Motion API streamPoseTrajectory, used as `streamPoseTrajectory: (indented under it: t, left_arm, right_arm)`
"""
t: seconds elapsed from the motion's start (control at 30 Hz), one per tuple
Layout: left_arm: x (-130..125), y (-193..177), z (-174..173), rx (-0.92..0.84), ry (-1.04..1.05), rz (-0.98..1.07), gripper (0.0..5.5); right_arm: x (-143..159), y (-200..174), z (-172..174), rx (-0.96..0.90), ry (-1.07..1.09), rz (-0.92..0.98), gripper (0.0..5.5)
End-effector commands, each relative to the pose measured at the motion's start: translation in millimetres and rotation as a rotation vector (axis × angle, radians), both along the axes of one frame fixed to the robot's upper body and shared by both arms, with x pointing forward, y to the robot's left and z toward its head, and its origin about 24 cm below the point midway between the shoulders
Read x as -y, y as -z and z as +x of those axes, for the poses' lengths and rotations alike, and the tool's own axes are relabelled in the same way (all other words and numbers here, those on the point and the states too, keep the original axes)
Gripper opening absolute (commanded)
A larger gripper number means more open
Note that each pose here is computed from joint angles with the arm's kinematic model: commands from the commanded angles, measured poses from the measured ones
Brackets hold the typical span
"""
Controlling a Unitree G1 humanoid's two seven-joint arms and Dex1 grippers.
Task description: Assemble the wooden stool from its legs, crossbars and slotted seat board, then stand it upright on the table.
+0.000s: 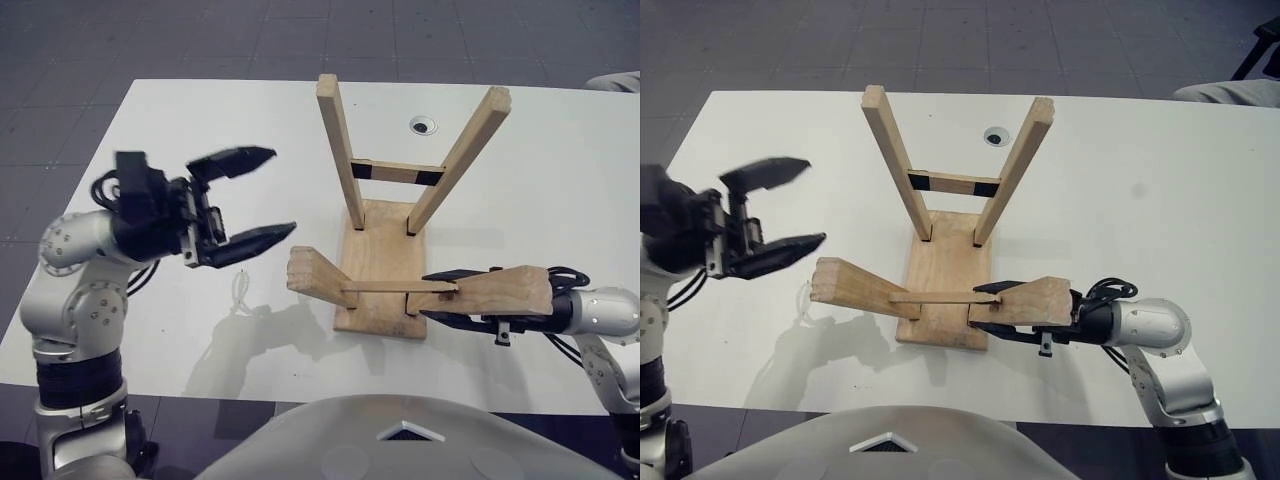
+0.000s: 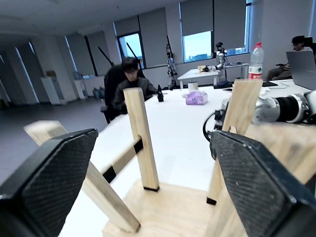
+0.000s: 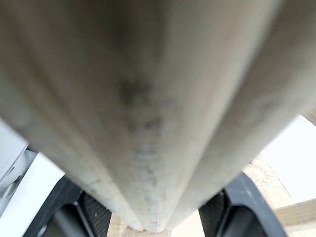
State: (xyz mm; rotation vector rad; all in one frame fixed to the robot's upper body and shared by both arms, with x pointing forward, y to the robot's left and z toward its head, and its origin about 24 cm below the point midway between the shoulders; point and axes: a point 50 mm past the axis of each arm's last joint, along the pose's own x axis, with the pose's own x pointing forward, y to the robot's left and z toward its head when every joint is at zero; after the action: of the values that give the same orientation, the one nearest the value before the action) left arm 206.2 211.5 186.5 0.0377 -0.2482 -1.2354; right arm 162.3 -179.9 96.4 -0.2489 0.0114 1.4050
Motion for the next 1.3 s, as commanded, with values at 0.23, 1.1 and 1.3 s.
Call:
streamPoseTrajectory:
  t: [0.23, 1.1, 1.3]
  left_arm:
    - [-11.8, -72.5, 24.8, 0.069, -0.467, -0.192, 4.27]
    - [145.2, 14.1, -60.3, -0.329, -0.249, -0.024, 4.27]
    - [149.1, 32.6, -62.2, -0.376, -0.298, 0.028, 4.27]
  right_arm:
    - [-9.3, 27.0, 15.9, -0.028, 0.094, -0.129, 2.01]
    - [-28.3, 13.1, 35.3, 0.040, 0.231, -0.028, 2.01]
    - [-20.6, 8.1, 31.9, 0.024, 0.232, -0.005, 2.01]
